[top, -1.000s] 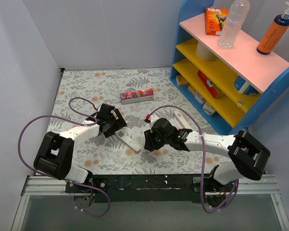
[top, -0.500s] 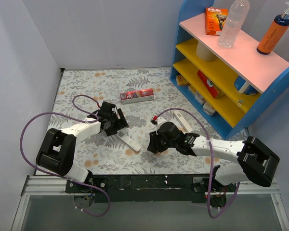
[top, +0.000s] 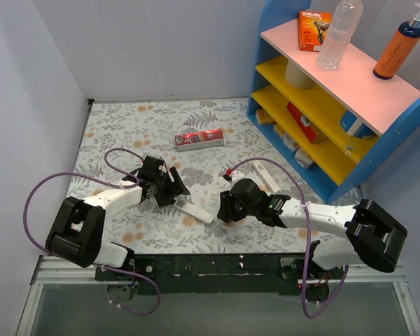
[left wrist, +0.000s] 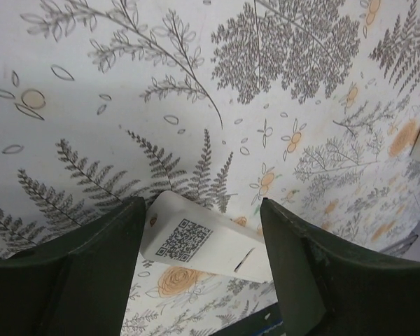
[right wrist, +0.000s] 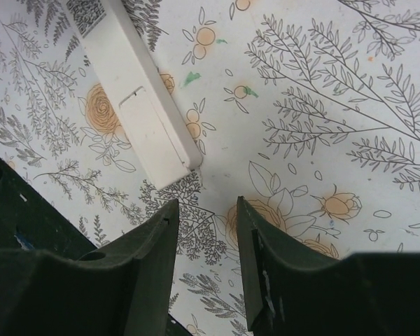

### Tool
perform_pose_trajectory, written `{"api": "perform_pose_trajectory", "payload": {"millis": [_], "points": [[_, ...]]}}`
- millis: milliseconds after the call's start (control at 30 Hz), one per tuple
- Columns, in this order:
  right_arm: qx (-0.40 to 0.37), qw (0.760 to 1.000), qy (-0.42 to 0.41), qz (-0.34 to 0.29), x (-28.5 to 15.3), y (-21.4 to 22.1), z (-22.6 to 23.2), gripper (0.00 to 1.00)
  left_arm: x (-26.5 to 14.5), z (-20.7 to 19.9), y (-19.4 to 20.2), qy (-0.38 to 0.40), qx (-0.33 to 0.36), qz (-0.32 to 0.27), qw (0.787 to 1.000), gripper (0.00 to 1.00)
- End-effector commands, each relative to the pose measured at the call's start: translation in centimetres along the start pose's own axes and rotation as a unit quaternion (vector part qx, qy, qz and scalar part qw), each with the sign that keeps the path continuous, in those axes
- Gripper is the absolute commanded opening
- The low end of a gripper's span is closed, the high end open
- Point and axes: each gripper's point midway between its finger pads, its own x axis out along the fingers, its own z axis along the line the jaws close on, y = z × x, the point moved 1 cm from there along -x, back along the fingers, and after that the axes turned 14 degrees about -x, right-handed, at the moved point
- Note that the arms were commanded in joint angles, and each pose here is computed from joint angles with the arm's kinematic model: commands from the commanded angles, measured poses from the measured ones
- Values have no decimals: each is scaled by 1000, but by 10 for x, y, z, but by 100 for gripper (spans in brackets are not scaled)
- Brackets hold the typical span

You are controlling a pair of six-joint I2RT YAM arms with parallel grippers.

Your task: Load the batteries into the remote control

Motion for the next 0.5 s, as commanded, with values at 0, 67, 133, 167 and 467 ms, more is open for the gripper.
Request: {"api": "perform_pose_trajectory", "payload": {"millis": [0,67,133,167,467], "points": [[14,999,30,-4,-3,-4,-7,46,-7,28,43,-34,-30,81,996,67],[21,999,38,3,-5,1,-10,46,-10,26,51,-29,-31,94,995,67],[30,999,46,-2,-8,1,-13,46,-11,27,57,-27,-35,101,994,66],[34,998,48,-2,-8,1,-13,46,-13,25,61,-23,-31,104,994,66],[67,996,53,-6,-13,5,-14,45,-20,26,79,-13,-34,123,992,66]]}}
